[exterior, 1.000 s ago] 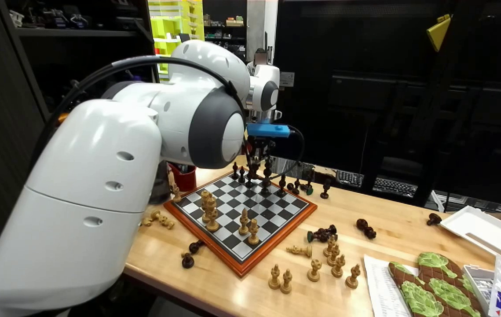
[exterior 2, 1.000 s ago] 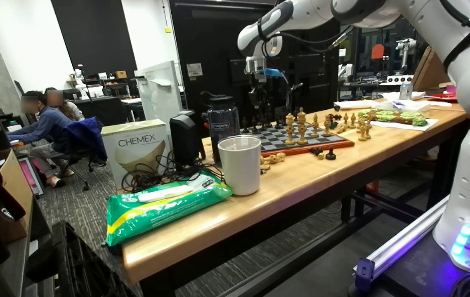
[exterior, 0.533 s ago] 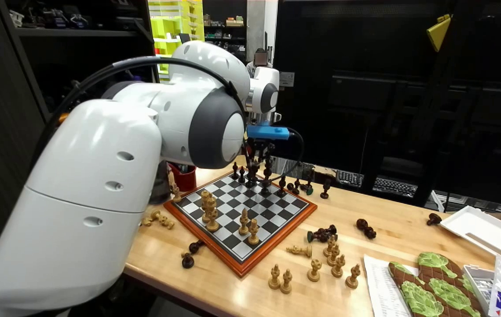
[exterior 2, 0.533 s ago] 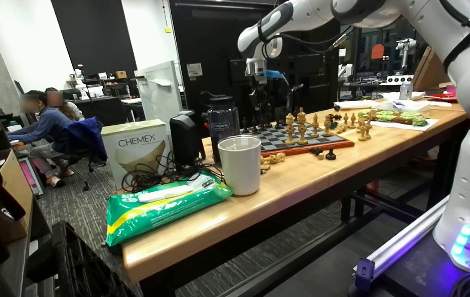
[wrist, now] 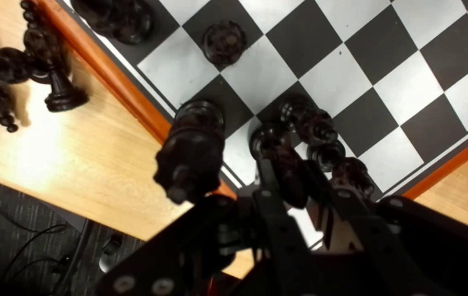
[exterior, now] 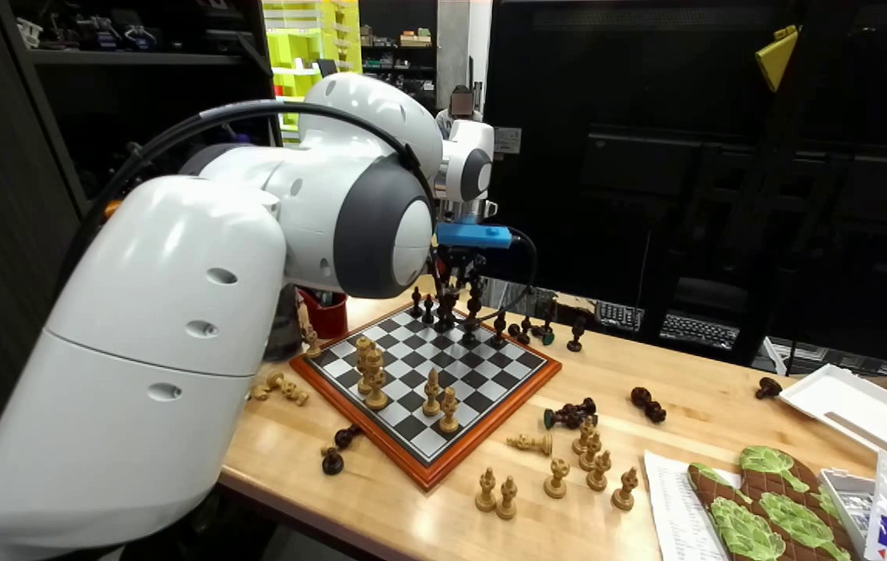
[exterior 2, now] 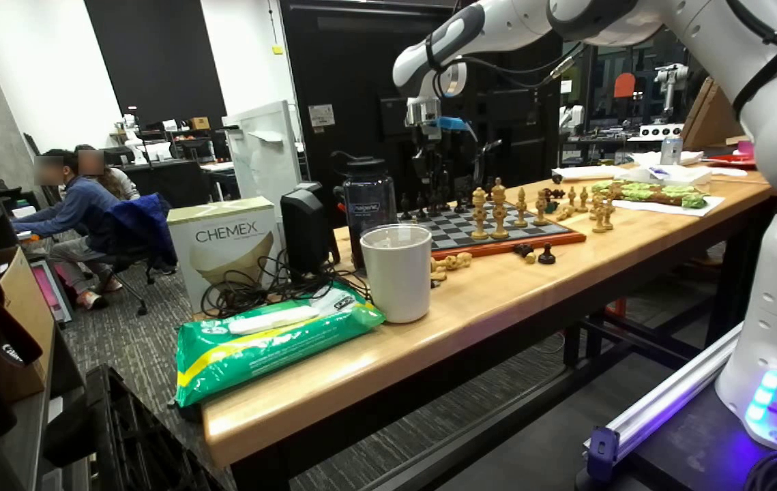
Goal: Move the bishop to 8c
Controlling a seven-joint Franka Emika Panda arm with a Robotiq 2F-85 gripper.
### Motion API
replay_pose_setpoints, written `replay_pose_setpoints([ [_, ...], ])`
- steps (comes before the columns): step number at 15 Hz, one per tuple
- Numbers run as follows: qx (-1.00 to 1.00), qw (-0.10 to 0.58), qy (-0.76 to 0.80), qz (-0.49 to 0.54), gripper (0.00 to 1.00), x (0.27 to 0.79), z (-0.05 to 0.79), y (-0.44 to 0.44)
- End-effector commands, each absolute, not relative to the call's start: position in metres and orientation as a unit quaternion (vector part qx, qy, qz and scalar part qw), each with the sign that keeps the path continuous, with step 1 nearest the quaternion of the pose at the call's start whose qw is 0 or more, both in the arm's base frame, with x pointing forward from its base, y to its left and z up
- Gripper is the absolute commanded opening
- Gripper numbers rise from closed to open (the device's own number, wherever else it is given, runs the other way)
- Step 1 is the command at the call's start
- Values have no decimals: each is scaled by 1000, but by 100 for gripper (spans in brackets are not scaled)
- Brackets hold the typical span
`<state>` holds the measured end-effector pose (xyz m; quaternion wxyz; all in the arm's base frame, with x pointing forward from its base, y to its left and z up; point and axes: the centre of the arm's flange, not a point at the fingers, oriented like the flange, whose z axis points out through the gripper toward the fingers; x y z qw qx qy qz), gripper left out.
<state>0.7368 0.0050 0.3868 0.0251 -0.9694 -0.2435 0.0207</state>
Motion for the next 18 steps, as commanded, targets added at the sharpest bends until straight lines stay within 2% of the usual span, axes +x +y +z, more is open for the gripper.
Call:
replay_pose_setpoints([
  [1,-967,21,-253,18,5,738,394,8],
  [18,-965,15,-260,18,5,745,391,4],
])
